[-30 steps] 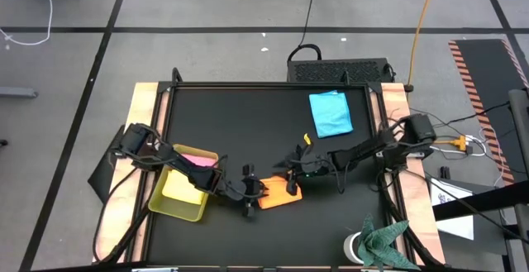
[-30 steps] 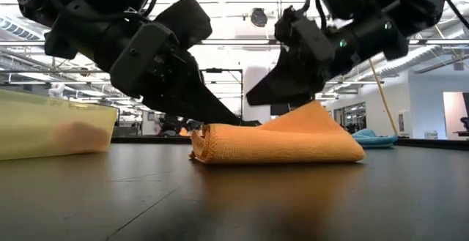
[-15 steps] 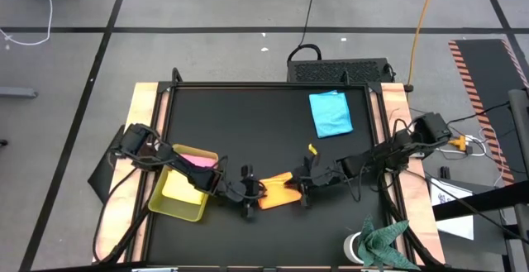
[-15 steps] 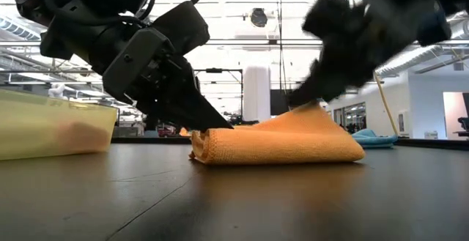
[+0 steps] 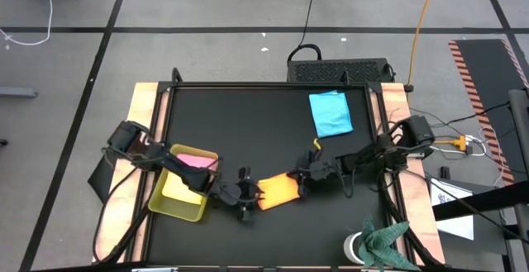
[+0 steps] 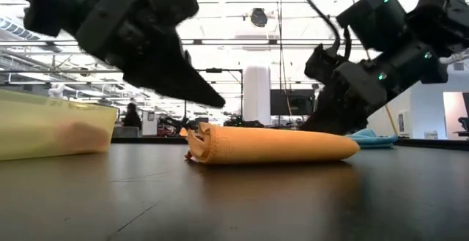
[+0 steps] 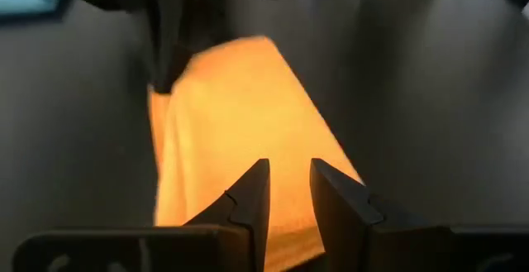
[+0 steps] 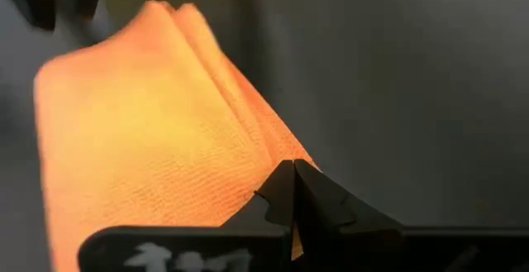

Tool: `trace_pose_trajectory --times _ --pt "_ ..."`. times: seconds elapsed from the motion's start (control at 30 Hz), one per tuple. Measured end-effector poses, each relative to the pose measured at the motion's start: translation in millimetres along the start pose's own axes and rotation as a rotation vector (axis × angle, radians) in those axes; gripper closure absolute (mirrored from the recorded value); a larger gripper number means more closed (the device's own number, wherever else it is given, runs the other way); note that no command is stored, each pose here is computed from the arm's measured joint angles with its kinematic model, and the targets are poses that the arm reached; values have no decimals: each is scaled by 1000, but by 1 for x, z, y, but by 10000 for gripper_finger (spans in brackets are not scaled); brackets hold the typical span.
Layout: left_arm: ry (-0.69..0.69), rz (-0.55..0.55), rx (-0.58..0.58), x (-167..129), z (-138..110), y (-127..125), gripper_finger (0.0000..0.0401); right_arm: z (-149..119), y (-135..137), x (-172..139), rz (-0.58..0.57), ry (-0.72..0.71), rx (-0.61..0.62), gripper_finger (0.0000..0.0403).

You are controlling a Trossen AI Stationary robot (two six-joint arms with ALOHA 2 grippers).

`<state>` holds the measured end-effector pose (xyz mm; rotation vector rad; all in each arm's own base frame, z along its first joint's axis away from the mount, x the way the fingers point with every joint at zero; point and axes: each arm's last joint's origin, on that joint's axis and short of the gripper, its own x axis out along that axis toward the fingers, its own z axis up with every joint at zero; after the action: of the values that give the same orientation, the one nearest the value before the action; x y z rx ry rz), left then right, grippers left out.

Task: Fold microfiber towels
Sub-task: Fold the orange microfiber towel, then put the orange microfiber towel into the yellow bin

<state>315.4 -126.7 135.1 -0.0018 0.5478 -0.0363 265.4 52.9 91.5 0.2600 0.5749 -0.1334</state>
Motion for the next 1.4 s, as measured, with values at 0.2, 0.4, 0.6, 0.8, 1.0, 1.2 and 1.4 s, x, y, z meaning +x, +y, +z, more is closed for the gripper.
trace_pose_trajectory --times 0.2,0.4,0.6,0.8,1.0,1.2,1.4 --pt "-60 15 21 2 8 5 309 17 14 -17 71 -87 -3 402" --pt "49 71 -22 10 -4 21 309 22 21 -24 103 -113 -7 402" --pt "121 71 -16 10 -11 25 309 8 18 -14 77 -46 -18 401" --pt "195 88 69 9 -17 29 309 -12 16 -2 47 29 -8 402" --pt "210 127 170 12 -16 43 309 -23 32 -6 28 20 37 402" --pt "222 171 317 10 -11 56 309 -30 60 -18 -11 -93 117 402" --pt "140 137 262 -4 8 52 308 -24 81 -27 43 -208 71 403"
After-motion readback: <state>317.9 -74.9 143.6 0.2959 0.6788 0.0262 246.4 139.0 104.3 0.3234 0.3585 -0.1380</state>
